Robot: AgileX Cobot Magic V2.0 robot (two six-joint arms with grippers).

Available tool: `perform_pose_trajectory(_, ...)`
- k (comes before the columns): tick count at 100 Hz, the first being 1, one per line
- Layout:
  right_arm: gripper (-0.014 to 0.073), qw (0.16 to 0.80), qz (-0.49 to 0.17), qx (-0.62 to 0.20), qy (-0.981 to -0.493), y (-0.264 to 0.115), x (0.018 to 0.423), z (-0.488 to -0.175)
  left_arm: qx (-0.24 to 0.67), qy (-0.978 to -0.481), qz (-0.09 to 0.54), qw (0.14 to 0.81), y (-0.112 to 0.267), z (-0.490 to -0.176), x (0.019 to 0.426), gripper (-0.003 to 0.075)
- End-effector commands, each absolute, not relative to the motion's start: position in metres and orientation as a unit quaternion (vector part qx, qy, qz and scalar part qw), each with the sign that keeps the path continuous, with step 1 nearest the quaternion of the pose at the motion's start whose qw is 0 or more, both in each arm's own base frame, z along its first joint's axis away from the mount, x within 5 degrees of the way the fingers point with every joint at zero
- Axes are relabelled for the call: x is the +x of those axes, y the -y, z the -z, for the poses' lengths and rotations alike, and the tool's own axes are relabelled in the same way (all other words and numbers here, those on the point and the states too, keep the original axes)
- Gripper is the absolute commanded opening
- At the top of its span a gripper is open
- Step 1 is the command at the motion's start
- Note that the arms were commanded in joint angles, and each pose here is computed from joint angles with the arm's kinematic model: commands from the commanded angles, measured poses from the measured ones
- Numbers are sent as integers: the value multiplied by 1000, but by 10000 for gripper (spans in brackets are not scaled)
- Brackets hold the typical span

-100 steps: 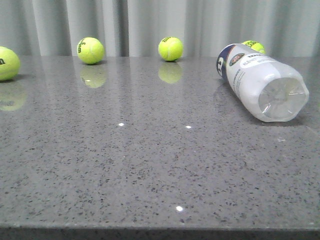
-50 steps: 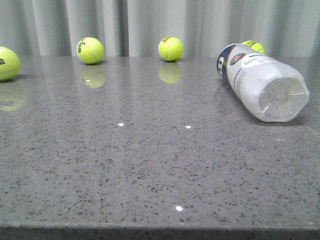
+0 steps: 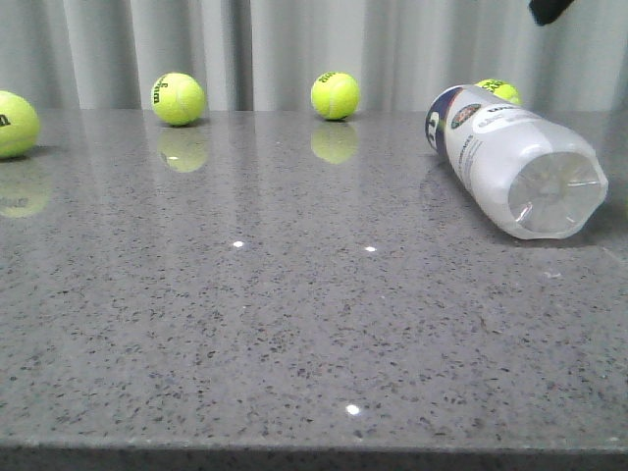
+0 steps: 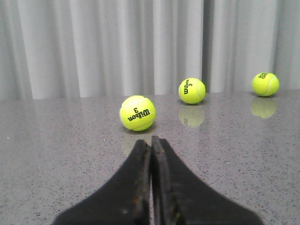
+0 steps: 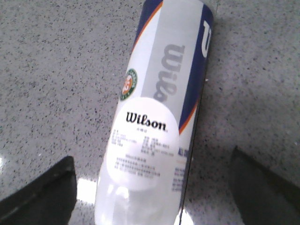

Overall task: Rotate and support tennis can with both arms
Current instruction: 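Lower the right gripper onto the Wilson can and close around it, then lift the can with the right gripper and carry it toward the center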

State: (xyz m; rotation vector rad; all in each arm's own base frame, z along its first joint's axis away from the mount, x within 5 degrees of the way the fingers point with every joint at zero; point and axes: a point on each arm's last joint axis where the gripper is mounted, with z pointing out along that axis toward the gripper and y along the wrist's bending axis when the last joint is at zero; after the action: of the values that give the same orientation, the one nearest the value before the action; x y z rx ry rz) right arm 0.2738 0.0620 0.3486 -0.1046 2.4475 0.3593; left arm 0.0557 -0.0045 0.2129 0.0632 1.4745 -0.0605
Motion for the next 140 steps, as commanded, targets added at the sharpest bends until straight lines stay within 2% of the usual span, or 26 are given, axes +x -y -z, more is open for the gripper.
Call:
perform_pose_trajectory(1,648,367,-141,-42,-919,-66,296,-362,23,-647,32,762,4,-207,54,-20)
perform_pose_trajectory(33,648,329,-136,-38,-934,-76,355,-331,23,-647,32,762,4,-207,54,-20)
perform_pose_trajectory(70,638,277,-131,-36,-951,-80,373,-295,23,-647,32,762,4,-207,54,-20)
perform_pose_trajectory(80,554,270,-131,-37,-953,-80,372,-294,23,-647,32,762,4,-207,54,-20)
perform_pose_trajectory(95,267,259,-131,-38,-956,-80,370,-293,23,-647,32,762,4,-207,54,-20)
perform_pose_trajectory(102,185,252,-130,-41,-958,-80,369,-292,23,-647,32,762,4,-207,54,-20)
perform_pose_trajectory(119,172,238,-127,-75,-960,-81,366,-304,23,-647,32,762,4,-207,54,-20)
perform_pose_trajectory(140,172,240,-115,-177,-947,-84,362,-350,23,-647,32,762,4,-207,54,-20)
